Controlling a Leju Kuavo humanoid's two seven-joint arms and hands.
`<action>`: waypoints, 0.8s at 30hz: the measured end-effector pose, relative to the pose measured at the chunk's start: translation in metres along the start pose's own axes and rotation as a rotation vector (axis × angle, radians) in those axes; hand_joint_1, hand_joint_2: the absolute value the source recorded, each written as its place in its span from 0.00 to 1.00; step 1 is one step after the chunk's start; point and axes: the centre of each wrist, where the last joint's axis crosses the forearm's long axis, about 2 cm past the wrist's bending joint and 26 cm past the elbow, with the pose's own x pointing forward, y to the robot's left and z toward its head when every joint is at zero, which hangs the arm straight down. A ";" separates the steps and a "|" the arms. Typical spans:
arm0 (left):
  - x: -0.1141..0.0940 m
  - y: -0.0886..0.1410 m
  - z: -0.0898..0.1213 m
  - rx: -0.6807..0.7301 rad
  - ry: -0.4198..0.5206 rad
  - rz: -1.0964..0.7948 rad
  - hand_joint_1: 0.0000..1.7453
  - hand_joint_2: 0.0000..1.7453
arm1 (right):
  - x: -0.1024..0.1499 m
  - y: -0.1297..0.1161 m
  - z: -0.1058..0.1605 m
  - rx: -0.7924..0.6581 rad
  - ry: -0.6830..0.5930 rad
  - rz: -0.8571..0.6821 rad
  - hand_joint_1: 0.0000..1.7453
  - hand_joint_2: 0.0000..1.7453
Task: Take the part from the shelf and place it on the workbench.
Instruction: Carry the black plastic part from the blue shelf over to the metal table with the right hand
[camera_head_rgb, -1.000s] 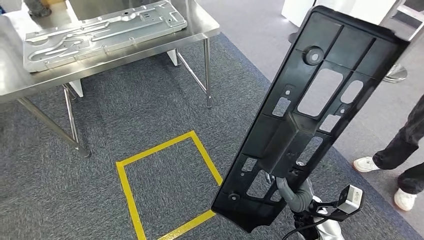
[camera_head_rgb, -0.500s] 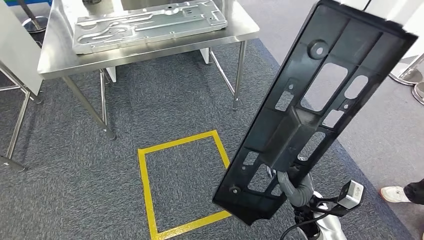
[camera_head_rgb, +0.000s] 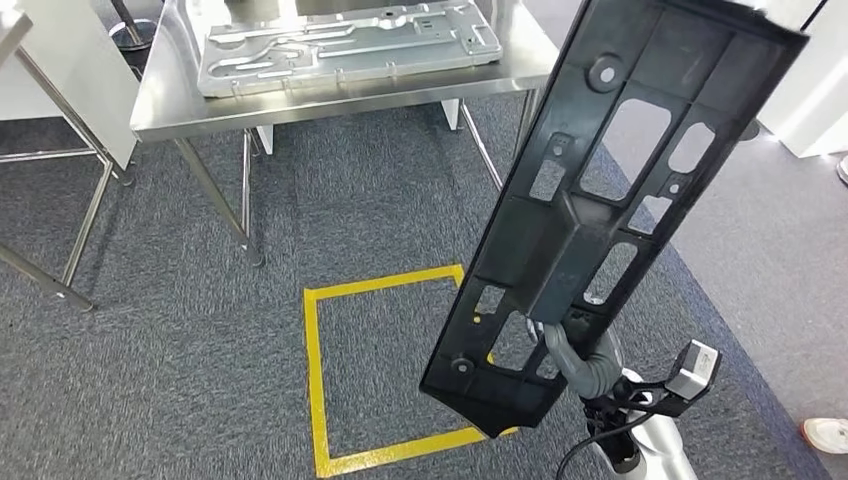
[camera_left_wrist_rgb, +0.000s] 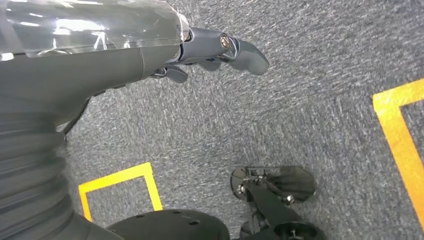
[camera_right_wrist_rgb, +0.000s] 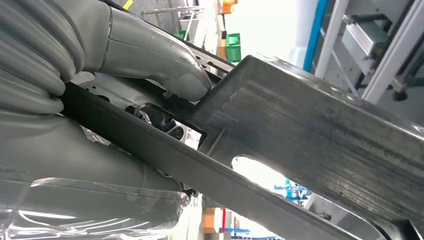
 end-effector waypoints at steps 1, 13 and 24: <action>0.000 0.000 0.000 0.000 -0.002 -0.001 0.00 1.00 | 0.000 0.000 -0.001 0.005 -0.005 -0.004 1.00 1.00; 0.003 0.001 -0.001 0.000 -0.015 -0.005 0.00 1.00 | 0.003 -0.001 -0.003 0.030 -0.007 0.002 1.00 1.00; 0.000 0.001 0.000 -0.001 -0.007 -0.011 0.00 1.00 | 0.006 0.000 -0.001 0.008 -0.005 0.020 1.00 1.00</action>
